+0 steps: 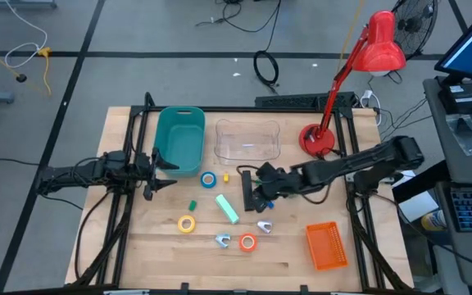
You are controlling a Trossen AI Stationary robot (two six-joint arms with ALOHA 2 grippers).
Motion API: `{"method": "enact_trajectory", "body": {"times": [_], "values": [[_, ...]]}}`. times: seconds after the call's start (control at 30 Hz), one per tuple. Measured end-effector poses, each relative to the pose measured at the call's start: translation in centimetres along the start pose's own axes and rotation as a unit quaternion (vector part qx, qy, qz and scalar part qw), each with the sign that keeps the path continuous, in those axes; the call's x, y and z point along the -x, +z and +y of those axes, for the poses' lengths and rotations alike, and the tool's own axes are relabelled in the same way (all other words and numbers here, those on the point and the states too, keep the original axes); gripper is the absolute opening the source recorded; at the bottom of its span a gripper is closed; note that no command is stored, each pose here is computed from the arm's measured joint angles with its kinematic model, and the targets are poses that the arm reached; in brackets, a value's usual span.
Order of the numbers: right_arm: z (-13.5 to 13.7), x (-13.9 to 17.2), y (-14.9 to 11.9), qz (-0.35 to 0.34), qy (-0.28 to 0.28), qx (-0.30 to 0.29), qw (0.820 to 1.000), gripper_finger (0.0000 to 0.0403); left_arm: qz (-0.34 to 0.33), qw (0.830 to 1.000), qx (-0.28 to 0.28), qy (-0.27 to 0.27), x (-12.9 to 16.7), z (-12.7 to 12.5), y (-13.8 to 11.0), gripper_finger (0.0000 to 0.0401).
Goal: Pick and place Stapler, Stapler remover, tape
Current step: Put the black stapler into the green bin
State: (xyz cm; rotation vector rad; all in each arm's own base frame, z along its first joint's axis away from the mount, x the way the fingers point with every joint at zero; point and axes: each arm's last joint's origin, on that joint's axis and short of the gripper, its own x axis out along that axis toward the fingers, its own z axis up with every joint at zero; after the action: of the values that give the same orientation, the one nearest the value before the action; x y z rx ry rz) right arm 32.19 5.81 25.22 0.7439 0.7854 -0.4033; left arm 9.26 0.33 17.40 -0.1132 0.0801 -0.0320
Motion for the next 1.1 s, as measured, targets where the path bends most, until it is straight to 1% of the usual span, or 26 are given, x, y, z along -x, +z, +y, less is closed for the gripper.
{"method": "enact_trajectory", "body": {"times": [0.07,0.17,0.23,0.33,0.47,0.57,0.7,0.93,1.03,1.1], "values": [[-0.2,-0.7,0.1,0.013,-0.023,-0.019,0.999,0.0047,0.000,1.000,-0.004,0.000,0.0,0.0,0.0,0.0253],[-0.7,-1.5,0.2,0.021,-0.040,-0.053,0.998,0.0051,0.000,1.000,-0.004,0.000,0.0,0.0,0.0,0.0253],[-1.0,-1.5,0.4,0.030,-0.043,-0.076,0.996,0.0061,0.001,1.000,-0.008,0.000,0.0,0.0,0.0,0.0253],[-1.5,-1.6,0.9,0.038,-0.046,-0.108,0.992,0.0090,0.001,1.000,-0.018,0.000,0.0,0.0,0.0,0.0253],[-1.8,-1.7,1.4,0.044,-0.039,-0.133,0.989,0.0140,0.001,1.000,-0.028,0.000,0.0,0.0,0.0,0.0253],[-1.6,-1.7,1.5,0.051,-0.022,-0.138,0.989,0.0170,0.001,1.000,-0.030,0.000,0.0,0.0,0.0,0.0253],[-0.9,-1.7,1.9,0.039,0.016,-0.134,0.990,0.0190,0.001,1.000,-0.030,0.000,0.0,0.0,0.0,0.0253],[0.5,-1.6,3.1,-0.010,0.099,-0.144,0.985,0.0195,0.005,1.000,-0.029,0.001,0.0,0.0,-0.1,0.0253],[0.6,-1.5,3.1,-0.015,0.101,-0.124,0.987,0.0193,0.005,1.000,-0.022,0.001,0.0,0.0,-0.1,0.0253],[0.5,-1.5,3.1,-0.018,0.099,-0.122,0.987,0.0192,0.005,1.000,-0.014,0.000,0.0,0.0,-0.1,0.0253]]}}
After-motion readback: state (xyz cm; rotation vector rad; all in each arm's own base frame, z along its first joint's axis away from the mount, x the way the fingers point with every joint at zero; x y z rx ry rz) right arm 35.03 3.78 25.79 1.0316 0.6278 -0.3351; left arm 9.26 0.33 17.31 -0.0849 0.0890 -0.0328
